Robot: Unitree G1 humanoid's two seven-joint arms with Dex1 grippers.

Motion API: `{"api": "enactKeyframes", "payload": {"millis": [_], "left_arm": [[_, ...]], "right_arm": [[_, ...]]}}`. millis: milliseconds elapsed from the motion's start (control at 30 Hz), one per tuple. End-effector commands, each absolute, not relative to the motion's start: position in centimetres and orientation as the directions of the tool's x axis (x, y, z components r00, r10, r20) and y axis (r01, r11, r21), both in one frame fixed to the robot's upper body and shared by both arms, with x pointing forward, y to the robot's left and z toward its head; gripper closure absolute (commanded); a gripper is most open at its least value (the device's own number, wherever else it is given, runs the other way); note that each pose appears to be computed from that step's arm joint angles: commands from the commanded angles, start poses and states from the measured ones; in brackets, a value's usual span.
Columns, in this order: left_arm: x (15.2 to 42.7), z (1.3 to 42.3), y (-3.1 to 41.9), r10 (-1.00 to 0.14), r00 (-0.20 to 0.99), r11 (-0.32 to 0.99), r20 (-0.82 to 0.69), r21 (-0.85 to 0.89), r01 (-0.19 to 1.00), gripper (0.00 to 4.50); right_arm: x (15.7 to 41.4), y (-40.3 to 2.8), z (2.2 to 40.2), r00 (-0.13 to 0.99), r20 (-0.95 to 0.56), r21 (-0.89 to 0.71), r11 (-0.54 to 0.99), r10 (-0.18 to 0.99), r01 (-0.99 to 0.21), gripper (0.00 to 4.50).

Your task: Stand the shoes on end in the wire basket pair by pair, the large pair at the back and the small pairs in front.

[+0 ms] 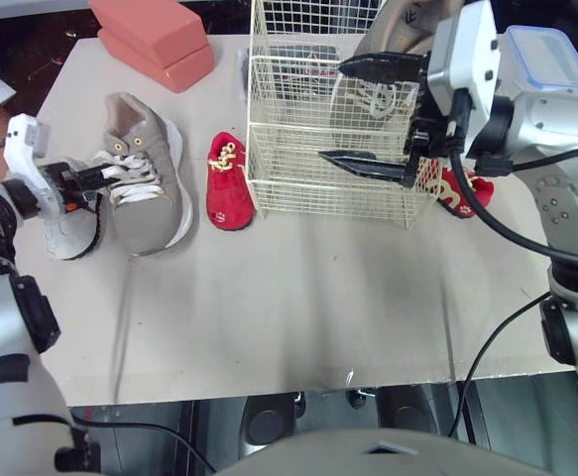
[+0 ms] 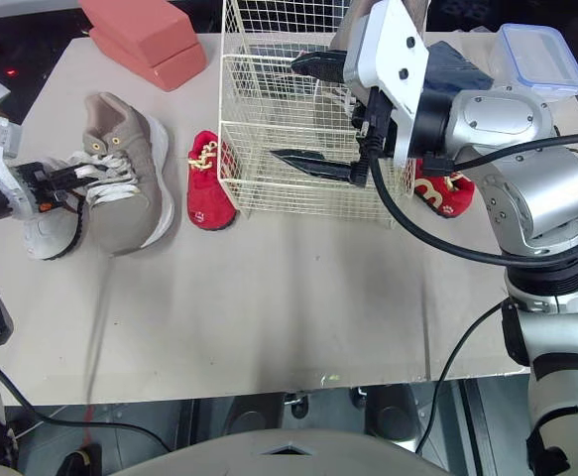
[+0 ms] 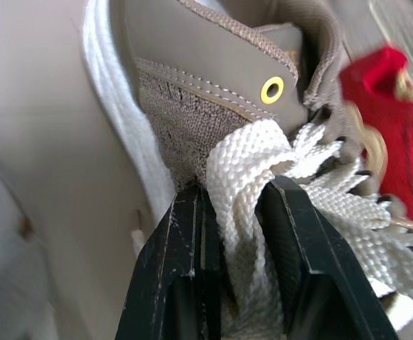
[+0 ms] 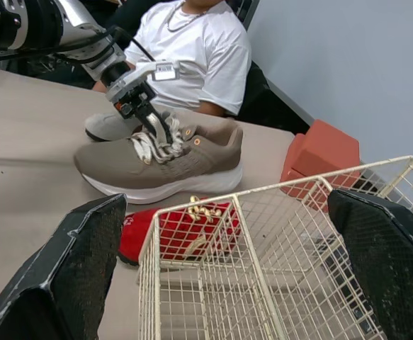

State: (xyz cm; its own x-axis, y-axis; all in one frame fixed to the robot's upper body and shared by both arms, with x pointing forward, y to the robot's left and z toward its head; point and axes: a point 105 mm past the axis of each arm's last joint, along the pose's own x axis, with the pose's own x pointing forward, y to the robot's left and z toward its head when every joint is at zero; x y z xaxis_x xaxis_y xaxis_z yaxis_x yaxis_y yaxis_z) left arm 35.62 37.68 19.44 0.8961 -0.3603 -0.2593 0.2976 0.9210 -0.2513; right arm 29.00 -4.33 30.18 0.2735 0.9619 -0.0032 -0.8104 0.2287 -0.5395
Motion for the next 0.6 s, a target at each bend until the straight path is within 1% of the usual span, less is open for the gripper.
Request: {"api": "enactKeyframes", "payload": {"millis": [33,67,100,167,233,333,367,433,500,567,600], "left_arm": [[35.4,24.3,38.9,-0.328,0.944,0.930,-0.035,-0.187,0.316,3.91],[35.1,25.4,39.0,-0.338,0.941,0.925,0.028,-0.176,0.337,3.91],[34.6,26.9,38.9,-0.369,0.923,0.910,0.109,-0.161,0.383,3.91],[33.7,29.7,38.5,-0.423,0.875,0.888,0.237,-0.086,0.453,3.91],[33.3,31.7,38.1,-0.449,0.836,0.877,0.316,-0.024,0.480,3.91],[33.3,35.2,36.5,-0.485,0.746,0.856,0.457,0.073,0.512,3.91],[33.4,36.6,35.5,-0.506,0.695,0.844,0.511,0.129,0.520,3.91],[33.6,39.1,33.5,-0.530,0.610,0.831,0.589,0.219,0.511,3.91],[34.0,41.1,31.5,-0.535,0.551,0.832,0.641,0.286,0.475,3.91],[34.5,42.7,29.5,-0.538,0.502,0.832,0.678,0.329,0.447,3.91],[34.8,43.3,28.0,-0.557,0.478,0.821,0.679,0.363,0.441,3.91]], "right_arm": [[28.6,-4.8,31.6,0.275,0.044,-0.578,0.249,0.960,-0.777,0.00],[28.7,-4.9,31.6,0.277,0.045,-0.577,0.251,0.960,-0.777,0.00],[28.7,-4.9,31.6,0.278,0.049,-0.575,0.255,0.959,-0.778,0.00],[28.8,-5.0,31.8,0.281,0.064,-0.567,0.266,0.958,-0.780,0.00],[28.9,-5.2,32.1,0.287,0.078,-0.565,0.279,0.955,-0.776,0.00],[29.3,-5.5,32.9,0.307,0.114,-0.560,0.316,0.945,-0.766,0.00],[29.5,-5.7,33.3,0.318,0.129,-0.558,0.334,0.939,-0.760,0.00],[29.9,-6.1,33.9,0.341,0.150,-0.554,0.365,0.928,-0.748,0.00],[30.2,-6.5,34.3,0.362,0.160,-0.554,0.387,0.918,-0.737,0.00],[30.4,-6.8,34.5,0.379,0.167,-0.553,0.405,0.910,-0.728,0.00],[30.5,-6.9,34.6,0.389,0.173,-0.552,0.416,0.905,-0.723,0.00]]}}
